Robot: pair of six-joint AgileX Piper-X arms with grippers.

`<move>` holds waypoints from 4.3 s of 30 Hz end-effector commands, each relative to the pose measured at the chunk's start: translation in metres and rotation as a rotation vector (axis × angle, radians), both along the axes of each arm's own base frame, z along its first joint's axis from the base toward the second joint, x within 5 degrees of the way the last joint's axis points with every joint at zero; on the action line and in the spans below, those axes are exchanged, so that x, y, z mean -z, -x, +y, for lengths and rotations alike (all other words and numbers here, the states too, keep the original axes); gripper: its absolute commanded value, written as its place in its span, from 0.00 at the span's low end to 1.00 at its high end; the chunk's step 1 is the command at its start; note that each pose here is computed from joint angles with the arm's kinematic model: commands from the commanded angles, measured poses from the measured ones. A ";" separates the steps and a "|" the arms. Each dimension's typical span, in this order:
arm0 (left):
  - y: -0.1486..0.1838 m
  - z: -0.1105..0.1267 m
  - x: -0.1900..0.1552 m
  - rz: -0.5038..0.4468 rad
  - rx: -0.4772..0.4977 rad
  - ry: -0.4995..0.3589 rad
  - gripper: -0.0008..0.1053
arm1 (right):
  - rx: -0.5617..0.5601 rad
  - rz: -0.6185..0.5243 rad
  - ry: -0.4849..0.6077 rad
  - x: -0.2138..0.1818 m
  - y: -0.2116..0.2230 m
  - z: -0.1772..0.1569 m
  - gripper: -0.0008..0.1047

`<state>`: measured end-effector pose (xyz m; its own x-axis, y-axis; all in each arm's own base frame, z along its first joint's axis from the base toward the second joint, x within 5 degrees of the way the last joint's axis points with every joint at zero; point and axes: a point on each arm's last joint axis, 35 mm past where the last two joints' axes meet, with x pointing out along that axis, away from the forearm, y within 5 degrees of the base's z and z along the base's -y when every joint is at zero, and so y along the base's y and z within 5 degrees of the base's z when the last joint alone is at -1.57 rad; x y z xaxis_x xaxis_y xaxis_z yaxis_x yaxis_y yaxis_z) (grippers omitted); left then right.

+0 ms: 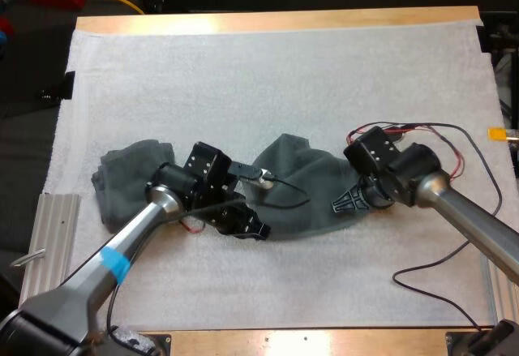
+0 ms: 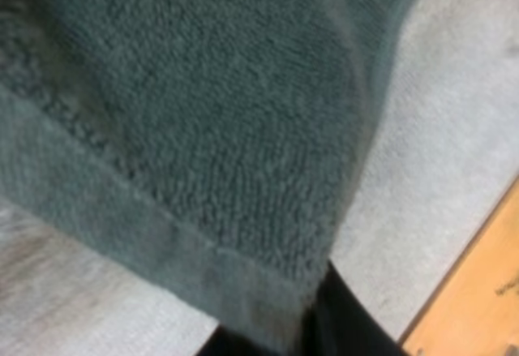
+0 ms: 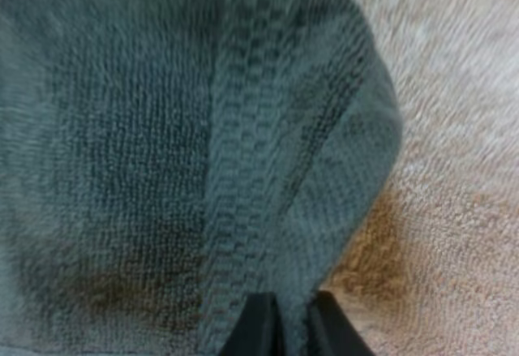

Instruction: Pick towel from pile, fold and stack

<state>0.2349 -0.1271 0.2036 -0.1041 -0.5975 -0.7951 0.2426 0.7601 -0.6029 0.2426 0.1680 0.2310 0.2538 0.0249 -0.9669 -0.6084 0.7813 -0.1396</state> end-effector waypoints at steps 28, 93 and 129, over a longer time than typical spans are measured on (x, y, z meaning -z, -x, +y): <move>0.076 0.004 -0.188 -0.421 0.088 -0.113 0.01 | -0.126 -0.322 -0.184 -0.142 0.111 -0.009 0.02; 0.055 0.012 -0.101 -0.406 -0.070 -0.178 0.01 | 0.114 -0.191 -0.072 -0.058 0.065 0.040 0.02; -0.056 0.050 0.010 -0.068 -0.300 -0.049 0.05 | 0.524 -0.003 -0.390 0.021 -0.058 0.014 0.02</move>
<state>0.2900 -0.0767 0.1929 0.1221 -0.5392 -0.8333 0.0405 0.8415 -0.5387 0.2982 0.1824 0.2094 0.3264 0.2356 -0.9154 -0.1417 0.9697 0.1991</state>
